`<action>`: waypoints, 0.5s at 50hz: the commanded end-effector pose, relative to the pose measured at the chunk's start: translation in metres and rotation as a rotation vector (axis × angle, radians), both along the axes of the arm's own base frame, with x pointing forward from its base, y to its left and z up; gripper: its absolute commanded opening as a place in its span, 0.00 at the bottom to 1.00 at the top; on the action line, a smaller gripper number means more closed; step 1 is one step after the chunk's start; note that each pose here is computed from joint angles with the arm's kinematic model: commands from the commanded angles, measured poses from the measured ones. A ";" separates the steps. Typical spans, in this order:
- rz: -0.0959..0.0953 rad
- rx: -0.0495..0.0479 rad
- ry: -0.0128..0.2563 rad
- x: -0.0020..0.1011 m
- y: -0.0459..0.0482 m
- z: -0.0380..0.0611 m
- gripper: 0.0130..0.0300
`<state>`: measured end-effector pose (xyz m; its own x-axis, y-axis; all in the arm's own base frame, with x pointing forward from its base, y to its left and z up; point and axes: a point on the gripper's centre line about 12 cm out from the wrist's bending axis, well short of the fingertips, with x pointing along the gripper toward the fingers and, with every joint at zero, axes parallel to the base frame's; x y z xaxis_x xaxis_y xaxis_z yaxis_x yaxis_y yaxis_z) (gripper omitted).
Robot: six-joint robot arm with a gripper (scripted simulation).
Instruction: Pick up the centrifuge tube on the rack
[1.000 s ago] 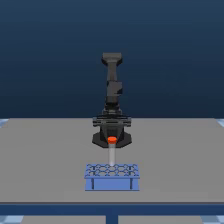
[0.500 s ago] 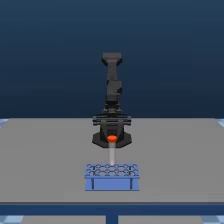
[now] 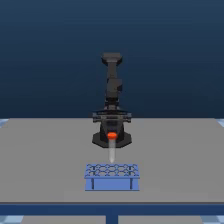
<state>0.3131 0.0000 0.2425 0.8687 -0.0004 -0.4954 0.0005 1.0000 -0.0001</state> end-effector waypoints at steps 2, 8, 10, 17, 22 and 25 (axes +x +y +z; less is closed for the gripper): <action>0.000 -0.0003 0.008 0.000 0.0000 0.0079 0.00; 0.000 -0.0003 0.008 0.000 0.0000 0.0140 0.00; 0.000 -0.0003 0.008 0.000 0.0000 0.0164 0.00; 0.000 -0.0003 0.008 0.000 0.0000 0.0204 0.00; 0.000 -0.0003 0.008 0.000 0.0000 0.0207 0.00; 0.000 -0.0003 0.008 0.000 0.0000 0.0207 0.00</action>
<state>0.3131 0.0000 0.2638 0.8684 -0.0005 -0.4959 0.0003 1.0000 -0.0003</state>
